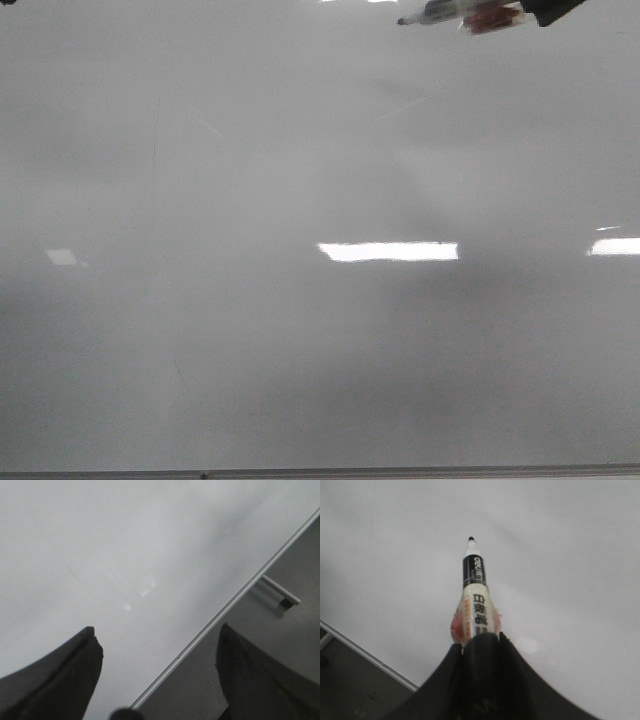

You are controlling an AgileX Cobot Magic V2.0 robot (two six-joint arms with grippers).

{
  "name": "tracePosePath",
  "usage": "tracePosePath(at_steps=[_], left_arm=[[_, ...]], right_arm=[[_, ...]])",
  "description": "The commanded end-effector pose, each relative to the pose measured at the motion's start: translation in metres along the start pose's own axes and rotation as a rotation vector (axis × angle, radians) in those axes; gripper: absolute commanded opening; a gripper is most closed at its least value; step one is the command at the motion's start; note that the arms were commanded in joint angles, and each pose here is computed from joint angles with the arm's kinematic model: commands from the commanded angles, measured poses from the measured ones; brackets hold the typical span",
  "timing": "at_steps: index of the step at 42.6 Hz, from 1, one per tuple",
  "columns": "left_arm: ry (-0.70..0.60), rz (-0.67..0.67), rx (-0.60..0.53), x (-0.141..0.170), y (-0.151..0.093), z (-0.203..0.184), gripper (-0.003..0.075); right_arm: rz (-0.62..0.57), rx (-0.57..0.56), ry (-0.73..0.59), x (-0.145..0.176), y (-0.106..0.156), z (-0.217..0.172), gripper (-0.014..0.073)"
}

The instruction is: Write number 8 on whiteboard

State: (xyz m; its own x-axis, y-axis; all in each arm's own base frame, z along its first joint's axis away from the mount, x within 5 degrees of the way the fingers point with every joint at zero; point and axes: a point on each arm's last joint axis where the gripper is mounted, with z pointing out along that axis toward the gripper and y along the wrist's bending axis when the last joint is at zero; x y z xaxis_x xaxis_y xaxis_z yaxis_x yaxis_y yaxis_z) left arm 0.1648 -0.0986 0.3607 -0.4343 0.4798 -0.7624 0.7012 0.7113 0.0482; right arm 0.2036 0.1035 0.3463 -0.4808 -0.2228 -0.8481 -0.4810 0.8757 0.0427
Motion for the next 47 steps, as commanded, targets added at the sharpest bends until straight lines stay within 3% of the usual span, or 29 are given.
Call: tracePosePath(at_steps=[1,21,26,29,35,42,47], left_arm=[[-0.101,-0.024,-0.021,-0.012,0.001,-0.01,0.047],[-0.099,-0.024,-0.021,-0.012,0.001,-0.01,0.047],[-0.099,-0.024,-0.021,-0.012,0.001,-0.01,0.047],[-0.099,-0.024,-0.021,-0.012,0.001,-0.01,0.047],[-0.101,-0.024,-0.021,-0.012,0.001,-0.01,0.047],[-0.101,-0.024,-0.021,-0.012,0.001,-0.01,0.047],[-0.101,-0.024,-0.021,-0.012,0.001,-0.01,0.047]], right_arm=[[-0.022,0.024,-0.088,-0.024,-0.003,0.0,-0.0068],[-0.025,0.049,-0.089,-0.047,-0.012,0.051,-0.0068],[-0.057,0.025,-0.019,-0.051,-0.006,0.073,-0.0068],[-0.117,-0.005,0.074,-0.044,0.002,0.088,-0.0068],[-0.126,0.016,0.222,-0.025,-0.004,0.094,-0.0064],[-0.128,0.014,0.29,0.008,-0.004,0.097,-0.0064],[-0.112,-0.012,0.24,0.014,0.005,0.109,-0.0064]])
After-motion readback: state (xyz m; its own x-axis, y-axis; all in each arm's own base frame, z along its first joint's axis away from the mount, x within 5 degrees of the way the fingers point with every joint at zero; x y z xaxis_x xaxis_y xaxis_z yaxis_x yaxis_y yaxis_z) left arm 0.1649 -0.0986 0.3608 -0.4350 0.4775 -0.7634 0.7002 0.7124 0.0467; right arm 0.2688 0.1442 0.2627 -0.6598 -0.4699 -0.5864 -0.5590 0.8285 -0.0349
